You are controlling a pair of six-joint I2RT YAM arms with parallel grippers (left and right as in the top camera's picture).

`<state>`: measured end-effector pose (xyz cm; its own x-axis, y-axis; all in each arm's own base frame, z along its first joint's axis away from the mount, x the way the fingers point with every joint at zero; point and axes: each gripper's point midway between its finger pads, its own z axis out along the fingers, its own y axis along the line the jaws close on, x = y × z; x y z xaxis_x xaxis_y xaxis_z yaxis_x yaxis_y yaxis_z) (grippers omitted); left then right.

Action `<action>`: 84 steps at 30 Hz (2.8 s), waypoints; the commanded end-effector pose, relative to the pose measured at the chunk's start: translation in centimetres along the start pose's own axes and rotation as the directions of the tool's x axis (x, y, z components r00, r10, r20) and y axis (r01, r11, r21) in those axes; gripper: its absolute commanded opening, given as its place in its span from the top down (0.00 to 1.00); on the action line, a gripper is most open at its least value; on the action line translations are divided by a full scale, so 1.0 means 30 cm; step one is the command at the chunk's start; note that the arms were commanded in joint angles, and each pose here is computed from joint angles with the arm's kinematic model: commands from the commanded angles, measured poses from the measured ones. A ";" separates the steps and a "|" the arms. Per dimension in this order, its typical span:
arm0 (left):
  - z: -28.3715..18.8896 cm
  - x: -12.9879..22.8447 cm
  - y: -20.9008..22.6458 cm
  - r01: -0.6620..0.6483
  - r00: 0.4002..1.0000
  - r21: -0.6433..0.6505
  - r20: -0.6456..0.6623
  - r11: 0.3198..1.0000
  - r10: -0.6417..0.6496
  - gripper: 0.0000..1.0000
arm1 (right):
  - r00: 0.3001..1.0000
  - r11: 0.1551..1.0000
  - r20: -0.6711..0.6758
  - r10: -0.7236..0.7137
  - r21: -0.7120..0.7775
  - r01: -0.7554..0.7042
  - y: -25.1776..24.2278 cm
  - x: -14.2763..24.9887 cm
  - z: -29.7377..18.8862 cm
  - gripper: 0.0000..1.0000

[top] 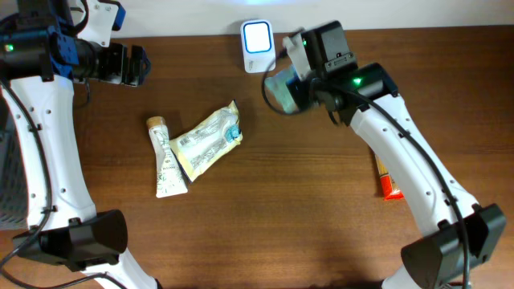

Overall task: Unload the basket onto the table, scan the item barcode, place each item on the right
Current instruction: 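Place wipes packet on pile at right, open right gripper, then grasp cream snack bag with right gripper and lift it, then hold snack bag in front of white scanner with right gripper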

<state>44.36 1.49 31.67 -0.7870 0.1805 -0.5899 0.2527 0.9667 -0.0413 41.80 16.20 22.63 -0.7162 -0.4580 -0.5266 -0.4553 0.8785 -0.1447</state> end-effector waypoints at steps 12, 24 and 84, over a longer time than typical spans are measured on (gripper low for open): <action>-0.009 -0.004 -0.001 -0.016 1.000 0.001 0.008 1.000 0.016 0.01 | 0.455 0.598 -0.411 0.790 0.359 -0.716 -0.530 0.875 0.032 0.96; -0.009 -0.004 -0.001 -0.016 1.000 0.001 0.008 1.000 0.016 0.01 | 0.811 0.767 -0.226 0.540 -0.265 -0.584 -0.188 0.221 0.068 0.23; -0.009 -0.004 -0.001 -0.016 1.000 0.001 0.008 1.000 0.016 0.01 | 0.935 0.723 0.007 0.354 -0.637 -0.268 -0.082 0.023 -0.272 0.96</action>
<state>44.37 1.50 31.68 -0.7866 0.1806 -0.5904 0.2525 0.9667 -0.0407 38.90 12.55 26.95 -0.8390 -0.1657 -0.5182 -0.4572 0.7310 0.5065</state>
